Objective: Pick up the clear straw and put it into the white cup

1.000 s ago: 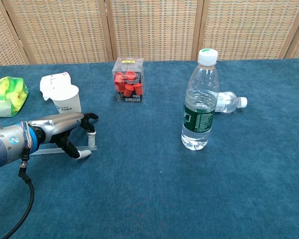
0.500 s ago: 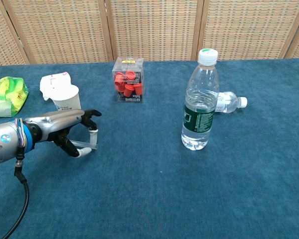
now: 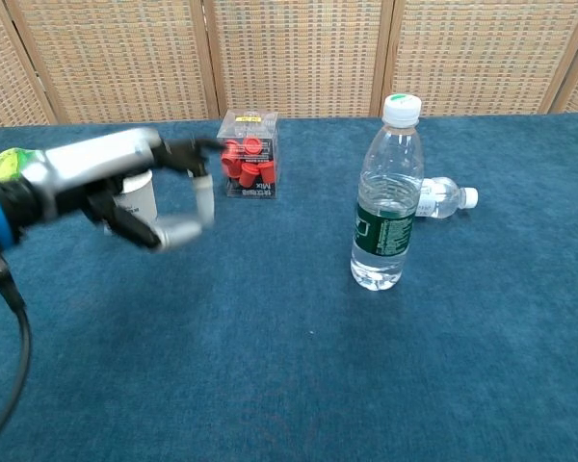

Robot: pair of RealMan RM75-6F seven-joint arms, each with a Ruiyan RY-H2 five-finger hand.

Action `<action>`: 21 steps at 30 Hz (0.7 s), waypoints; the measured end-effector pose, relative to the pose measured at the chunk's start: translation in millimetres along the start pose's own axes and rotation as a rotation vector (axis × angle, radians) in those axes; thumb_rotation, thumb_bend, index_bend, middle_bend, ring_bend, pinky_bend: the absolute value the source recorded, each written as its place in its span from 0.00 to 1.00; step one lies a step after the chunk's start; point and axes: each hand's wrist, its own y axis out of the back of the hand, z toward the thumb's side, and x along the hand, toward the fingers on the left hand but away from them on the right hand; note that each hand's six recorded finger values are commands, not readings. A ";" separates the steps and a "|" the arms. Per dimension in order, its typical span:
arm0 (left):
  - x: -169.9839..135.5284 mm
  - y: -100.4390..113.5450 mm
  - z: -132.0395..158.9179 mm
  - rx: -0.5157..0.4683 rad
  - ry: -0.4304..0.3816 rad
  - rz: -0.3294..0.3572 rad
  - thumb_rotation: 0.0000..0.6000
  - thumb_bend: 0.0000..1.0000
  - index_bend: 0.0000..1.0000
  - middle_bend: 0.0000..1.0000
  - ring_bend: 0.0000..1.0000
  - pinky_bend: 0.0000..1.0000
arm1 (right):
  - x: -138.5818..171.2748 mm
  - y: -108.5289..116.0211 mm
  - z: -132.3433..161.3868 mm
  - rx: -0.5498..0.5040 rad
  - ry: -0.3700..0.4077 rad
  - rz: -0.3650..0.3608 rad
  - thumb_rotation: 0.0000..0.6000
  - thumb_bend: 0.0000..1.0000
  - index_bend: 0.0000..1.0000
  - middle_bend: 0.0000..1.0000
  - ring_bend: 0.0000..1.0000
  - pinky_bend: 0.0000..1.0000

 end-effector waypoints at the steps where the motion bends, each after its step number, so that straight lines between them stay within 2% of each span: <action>1: -3.8 11.6 6.0 -0.028 -0.044 0.036 1.00 0.45 0.58 0.00 0.00 0.00 | 0.1 -0.4 0.3 0.003 0.001 0.001 1.00 0.00 0.00 0.00 0.00 0.00; 3: -9.0 27.0 12.2 -0.086 -0.099 0.077 1.00 0.45 0.58 0.00 0.00 0.00 | 0.4 -1.2 1.6 0.005 0.004 0.002 1.00 0.00 0.00 0.00 0.00 0.00; 6: -14.6 50.3 9.5 -0.258 -0.143 0.127 1.00 0.46 0.58 0.00 0.00 0.00 | 0.7 -1.5 2.9 0.009 0.006 0.001 1.00 0.00 0.00 0.00 0.00 0.00; 12: -17.6 94.2 -21.6 -0.657 -0.185 0.241 1.00 0.49 0.60 0.00 0.00 0.00 | -0.8 -3.1 2.3 0.014 -0.001 0.005 1.00 0.00 0.00 0.00 0.00 0.00; 14: -18.5 108.2 -35.9 -0.752 -0.196 0.282 1.00 0.48 0.60 0.00 0.00 0.00 | -1.8 -4.1 2.2 0.018 -0.003 0.008 1.00 0.00 0.00 0.00 0.00 0.00; 17: -19.9 130.2 -63.9 -0.855 -0.199 0.352 1.00 0.49 0.60 0.00 0.00 0.00 | -3.4 -5.8 2.7 0.028 -0.006 0.011 1.00 0.00 0.00 0.00 0.00 0.00; 21: -18.4 150.2 -95.7 -0.886 -0.179 0.429 1.00 0.51 0.60 0.00 0.00 0.00 | -4.0 -6.7 3.6 0.031 -0.009 0.012 1.00 0.00 0.00 0.00 0.00 0.00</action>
